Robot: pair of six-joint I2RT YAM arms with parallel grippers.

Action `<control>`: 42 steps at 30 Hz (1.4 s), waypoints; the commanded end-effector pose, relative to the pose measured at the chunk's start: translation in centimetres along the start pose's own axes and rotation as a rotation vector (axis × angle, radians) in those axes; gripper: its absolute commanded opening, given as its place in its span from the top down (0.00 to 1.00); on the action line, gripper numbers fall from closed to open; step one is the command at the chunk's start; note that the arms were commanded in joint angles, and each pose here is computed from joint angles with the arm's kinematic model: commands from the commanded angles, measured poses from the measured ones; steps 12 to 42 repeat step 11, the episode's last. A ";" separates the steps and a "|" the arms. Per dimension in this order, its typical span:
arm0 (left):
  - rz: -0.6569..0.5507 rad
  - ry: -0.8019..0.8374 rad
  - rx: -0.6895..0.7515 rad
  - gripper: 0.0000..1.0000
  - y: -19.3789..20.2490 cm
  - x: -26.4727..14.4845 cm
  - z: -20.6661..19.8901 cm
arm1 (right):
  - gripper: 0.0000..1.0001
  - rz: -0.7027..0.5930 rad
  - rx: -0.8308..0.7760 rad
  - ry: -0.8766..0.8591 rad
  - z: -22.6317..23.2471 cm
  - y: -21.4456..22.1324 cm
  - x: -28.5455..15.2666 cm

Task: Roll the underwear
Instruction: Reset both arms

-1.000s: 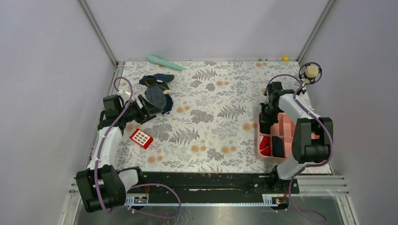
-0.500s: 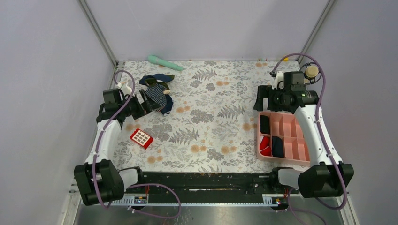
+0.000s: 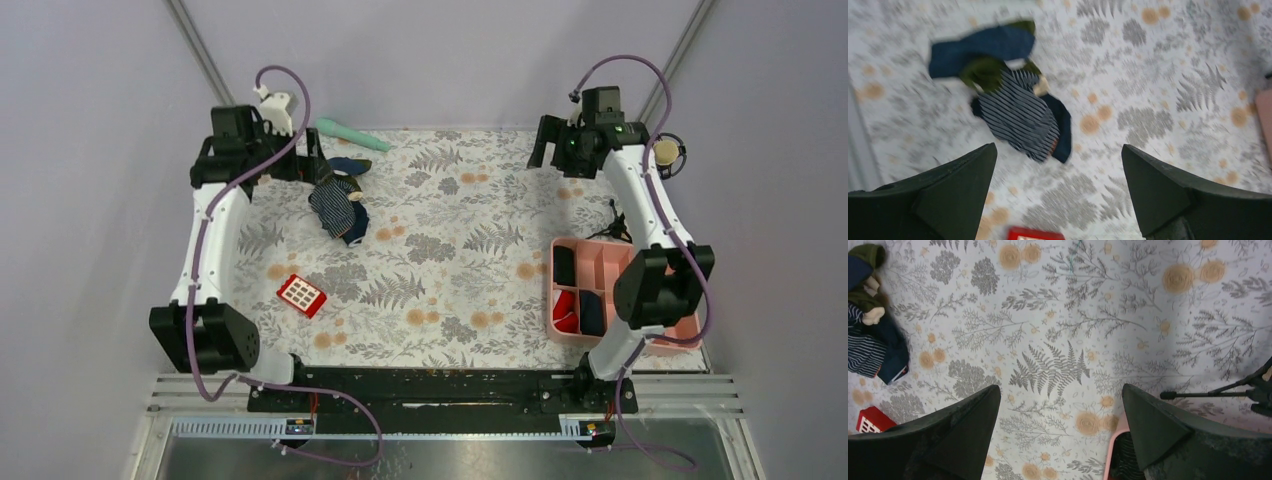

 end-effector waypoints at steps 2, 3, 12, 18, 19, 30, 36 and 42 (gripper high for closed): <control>-0.081 -0.065 0.085 0.01 -6.8 1.0 2.1 | 0.01 -0.053 -0.020 -0.034 1.6 -4.1 -0.7; -0.091 -0.065 0.050 0.01 -7.6 1.3 2.2 | 0.01 -0.064 -0.029 -0.055 2.1 -4.6 -0.8; -0.093 -0.018 0.029 0.01 -5.5 1.7 1.3 | 0.01 -0.119 -0.009 -0.031 2.8 -8.2 -2.1; -0.093 -0.018 0.029 0.01 -5.5 1.7 1.3 | 0.01 -0.119 -0.009 -0.031 2.8 -8.2 -2.1; -0.093 -0.018 0.029 0.01 -5.5 1.7 1.3 | 0.01 -0.119 -0.009 -0.031 2.8 -8.2 -2.1; -0.093 -0.018 0.029 0.01 -5.5 1.7 1.3 | 0.01 -0.119 -0.009 -0.031 2.8 -8.2 -2.1; -0.093 -0.018 0.029 0.01 -5.5 1.7 1.3 | 0.01 -0.119 -0.009 -0.031 2.8 -8.2 -2.1; -0.093 -0.018 0.029 0.01 -5.5 1.7 1.3 | 0.01 -0.119 -0.009 -0.031 2.8 -8.2 -2.1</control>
Point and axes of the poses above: each gripper's point midway between its finger pads, its own x axis out along the fingers, its own z axis along the line the jaws close on, y = z × x, the point moved 1 cm from there along -x, back along the fingers, and after that the axes turned 1 degree about -x, right-handed, at the moved point
